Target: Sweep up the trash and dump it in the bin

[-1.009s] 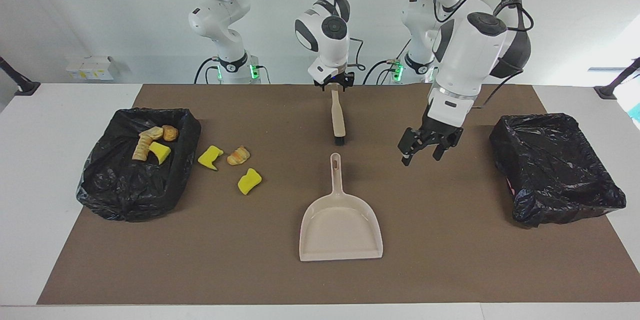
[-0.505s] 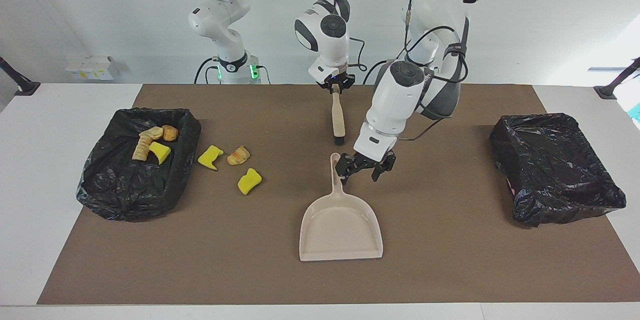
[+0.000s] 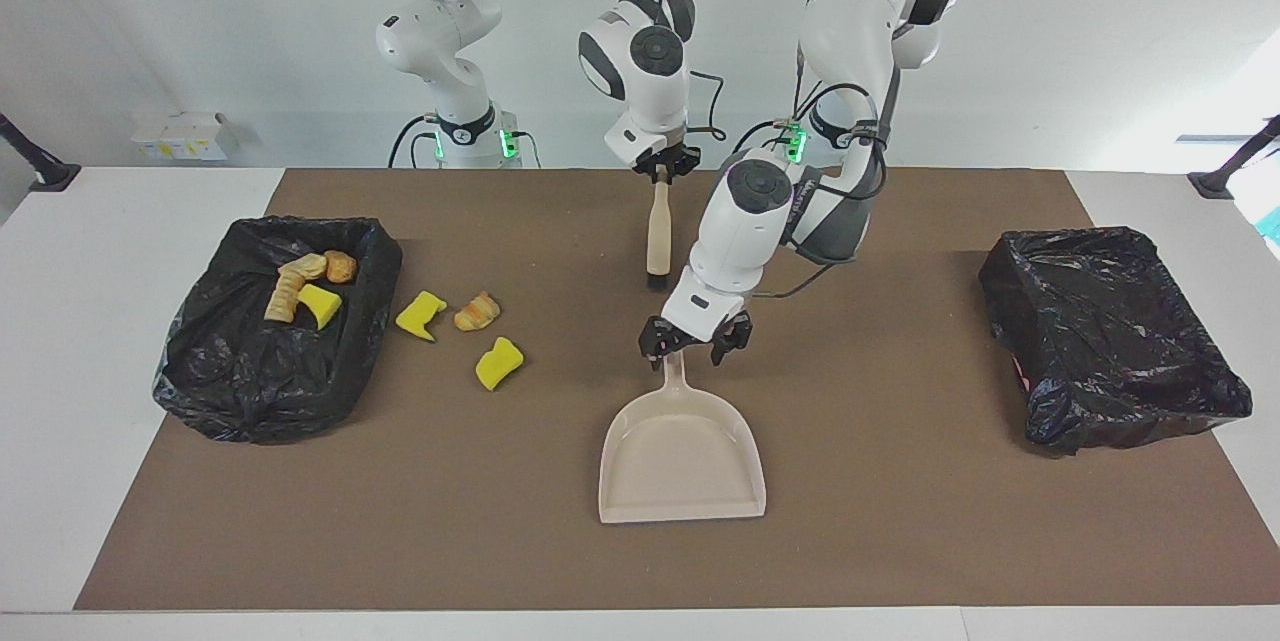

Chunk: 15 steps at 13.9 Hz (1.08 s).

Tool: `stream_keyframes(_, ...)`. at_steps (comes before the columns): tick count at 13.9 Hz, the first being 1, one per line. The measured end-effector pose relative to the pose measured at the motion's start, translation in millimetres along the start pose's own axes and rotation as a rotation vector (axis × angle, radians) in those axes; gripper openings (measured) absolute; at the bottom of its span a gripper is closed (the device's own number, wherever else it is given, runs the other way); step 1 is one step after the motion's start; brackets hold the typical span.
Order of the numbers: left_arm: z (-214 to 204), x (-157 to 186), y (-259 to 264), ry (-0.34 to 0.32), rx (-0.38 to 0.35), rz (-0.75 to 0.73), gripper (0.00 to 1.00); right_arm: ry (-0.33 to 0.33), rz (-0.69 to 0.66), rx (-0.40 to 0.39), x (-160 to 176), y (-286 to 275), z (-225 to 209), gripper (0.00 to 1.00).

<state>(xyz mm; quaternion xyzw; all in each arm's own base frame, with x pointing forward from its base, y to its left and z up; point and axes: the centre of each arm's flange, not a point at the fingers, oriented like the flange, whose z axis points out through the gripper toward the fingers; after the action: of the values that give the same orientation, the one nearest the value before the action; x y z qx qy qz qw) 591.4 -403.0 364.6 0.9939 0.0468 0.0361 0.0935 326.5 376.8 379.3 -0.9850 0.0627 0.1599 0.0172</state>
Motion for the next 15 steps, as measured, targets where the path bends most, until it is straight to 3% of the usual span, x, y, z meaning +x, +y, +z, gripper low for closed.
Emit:
stream_keyframes(3, 2, -2, 0, -0.009, 0.007, 0.017, 0.95, -0.050, 0.050, -0.027, 0, 41, -40, 0.25)
stream_keyframes(8, 4, -4, -1, -0.027, 0.021, 0.034, 0.33, -0.066, 0.110, -0.120, 11, 92, -63, 0.25)
stream_keyframes(12, -8, 4, -17, -0.021, 0.096, 0.231, 0.32, -0.042, 0.158, -0.270, 32, 133, -63, 0.25)
stream_keyframes(15, -54, 21, -57, -0.073, 0.136, 0.473, 0.32, -0.007, 0.221, -0.350, 55, 171, -69, 0.25)
